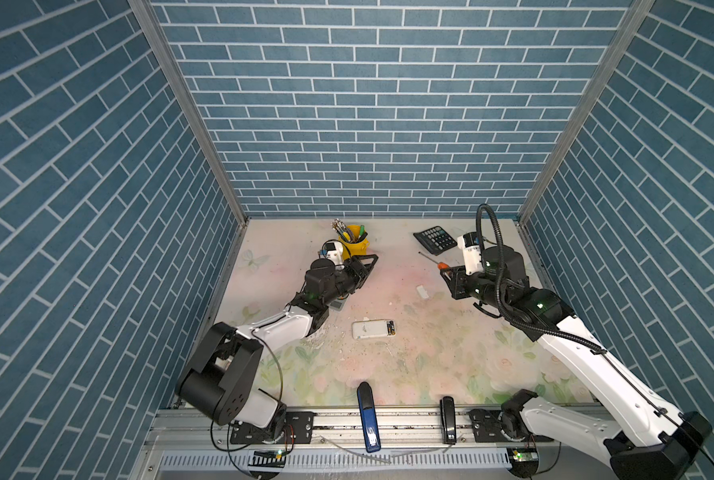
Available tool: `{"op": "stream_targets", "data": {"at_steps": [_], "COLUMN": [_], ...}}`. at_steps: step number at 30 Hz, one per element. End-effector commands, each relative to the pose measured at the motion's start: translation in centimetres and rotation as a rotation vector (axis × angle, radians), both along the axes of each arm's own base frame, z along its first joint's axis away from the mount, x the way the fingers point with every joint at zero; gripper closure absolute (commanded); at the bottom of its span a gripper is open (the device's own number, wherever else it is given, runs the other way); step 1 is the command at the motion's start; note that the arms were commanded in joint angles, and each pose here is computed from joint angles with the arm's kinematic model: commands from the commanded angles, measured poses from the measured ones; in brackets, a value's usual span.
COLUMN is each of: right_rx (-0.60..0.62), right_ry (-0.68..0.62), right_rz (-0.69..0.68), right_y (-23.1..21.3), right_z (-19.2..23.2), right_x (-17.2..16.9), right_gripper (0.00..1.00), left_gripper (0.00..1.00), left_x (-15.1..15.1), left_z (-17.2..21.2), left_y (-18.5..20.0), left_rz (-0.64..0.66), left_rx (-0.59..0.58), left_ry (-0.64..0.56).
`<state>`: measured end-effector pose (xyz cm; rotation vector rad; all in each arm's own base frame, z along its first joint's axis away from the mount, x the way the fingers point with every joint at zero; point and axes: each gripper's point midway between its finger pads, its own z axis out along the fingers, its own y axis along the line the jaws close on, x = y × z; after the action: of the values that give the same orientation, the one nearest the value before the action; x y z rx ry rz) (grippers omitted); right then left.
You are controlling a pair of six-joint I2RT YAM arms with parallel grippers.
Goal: Unload the batteries from the remote control
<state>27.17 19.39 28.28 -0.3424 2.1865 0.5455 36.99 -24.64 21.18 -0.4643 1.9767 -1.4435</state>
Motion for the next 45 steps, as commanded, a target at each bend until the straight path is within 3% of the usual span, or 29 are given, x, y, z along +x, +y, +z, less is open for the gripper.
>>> {"op": "stream_targets", "data": {"at_steps": [1,3,5,11,15,25,45], "right_rx": [-0.114,-0.160,-0.182,-0.182,-0.180,-0.206,-0.179], "right_ry": [0.118,0.172,0.215,0.272,0.307,0.382,0.370], "right_rz": [0.056,0.086,0.099,0.116,0.135,0.133,0.153], "right_y": [-0.5,-0.2,0.0,0.6,1.0,1.1,2.4], "right_z": [-0.5,-1.1,-1.8,-2.8,-3.5,-5.2,-5.2], "right_x": [-2.8,-3.9,-4.6,-5.6,-6.2,-7.5,-7.0], "right_gripper": [1.00,1.00,1.00,1.00,1.00,1.00,1.00], "left_gripper": [0.52,0.57,0.64,0.83,0.87,0.89,0.91], "left_x": [-2.4,-2.7,-2.6,-2.1,-2.6,-4.9,-9.4], "left_z": [-4.2,-5.1,-5.9,-9.6,-11.9,-15.0,-19.6], "left_y": [2.2,2.9,2.7,1.8,0.3,-0.9,0.6], "left_rz": [-0.132,-0.169,-0.211,-0.300,-0.373,-0.452,-0.517], "left_rx": [0.355,0.478,0.521,0.591,0.624,0.693,0.905], "left_ry": [0.086,0.081,0.074,0.066,0.076,0.117,0.226]}}
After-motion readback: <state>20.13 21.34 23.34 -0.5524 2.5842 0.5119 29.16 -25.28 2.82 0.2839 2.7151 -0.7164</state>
